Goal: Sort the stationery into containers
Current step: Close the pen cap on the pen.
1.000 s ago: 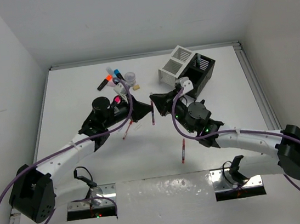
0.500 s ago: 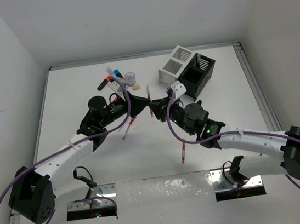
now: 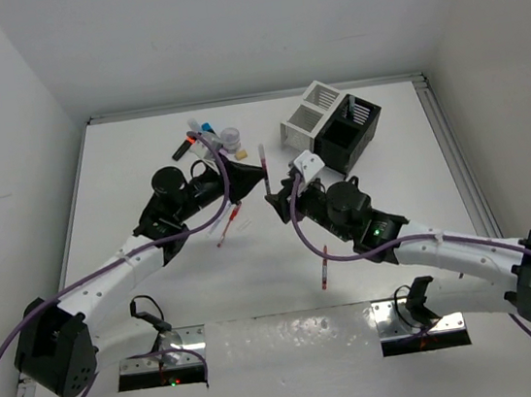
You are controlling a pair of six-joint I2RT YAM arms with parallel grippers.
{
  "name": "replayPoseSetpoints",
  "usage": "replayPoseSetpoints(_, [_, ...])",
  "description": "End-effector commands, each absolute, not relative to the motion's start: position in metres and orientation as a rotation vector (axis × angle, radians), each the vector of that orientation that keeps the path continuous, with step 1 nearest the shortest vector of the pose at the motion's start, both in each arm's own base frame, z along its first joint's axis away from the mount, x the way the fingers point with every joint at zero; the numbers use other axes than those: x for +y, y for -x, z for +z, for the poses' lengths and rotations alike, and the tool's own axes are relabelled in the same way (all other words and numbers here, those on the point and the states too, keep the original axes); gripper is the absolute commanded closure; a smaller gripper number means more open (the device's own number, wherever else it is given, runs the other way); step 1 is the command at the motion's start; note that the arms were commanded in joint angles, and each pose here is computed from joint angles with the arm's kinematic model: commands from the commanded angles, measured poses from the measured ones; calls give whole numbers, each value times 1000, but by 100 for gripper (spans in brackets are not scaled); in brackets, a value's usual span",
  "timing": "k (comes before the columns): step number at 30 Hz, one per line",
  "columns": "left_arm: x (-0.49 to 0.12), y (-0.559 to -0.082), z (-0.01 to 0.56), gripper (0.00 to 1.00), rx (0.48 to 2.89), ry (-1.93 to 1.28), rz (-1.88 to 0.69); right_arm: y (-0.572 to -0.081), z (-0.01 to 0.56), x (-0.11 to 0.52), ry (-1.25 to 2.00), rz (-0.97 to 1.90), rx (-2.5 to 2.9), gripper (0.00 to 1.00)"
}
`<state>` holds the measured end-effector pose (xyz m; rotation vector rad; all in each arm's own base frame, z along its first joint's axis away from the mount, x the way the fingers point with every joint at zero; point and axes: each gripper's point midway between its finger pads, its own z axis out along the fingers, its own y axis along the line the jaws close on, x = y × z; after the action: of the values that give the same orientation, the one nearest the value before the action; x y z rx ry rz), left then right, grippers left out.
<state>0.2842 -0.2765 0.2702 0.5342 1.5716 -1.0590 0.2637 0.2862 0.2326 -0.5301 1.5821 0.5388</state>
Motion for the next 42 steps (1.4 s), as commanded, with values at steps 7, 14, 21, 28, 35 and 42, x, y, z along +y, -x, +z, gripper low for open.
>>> replayPoseSetpoints(7, [-277, -267, 328, 100, 1379, -624, -1100, -272, 238, 300, 606, 543, 1554, 48])
replayPoseSetpoints(14, [-277, -265, 323, 100, 1398, -626, -1103, -284, 258, 293, 505, 558, 1494, 49])
replayPoseSetpoints(21, [-278, -266, 317, 100, 1409, -615, -1114, -284, 259, 303, 494, 627, 1483, 75])
replayPoseSetpoints(28, [-278, -269, 313, 100, 1412, -601, -1110, -283, 262, 311, 507, 667, 1459, 100])
replayPoseSetpoints(35, [-278, -270, 315, 88, 1395, -573, -1128, -279, 264, 311, 512, 683, 1435, 100])
replayPoseSetpoints(42, [-288, -248, 311, 87, 1341, -737, -1173, -277, 270, 311, 506, 702, 1402, 100])
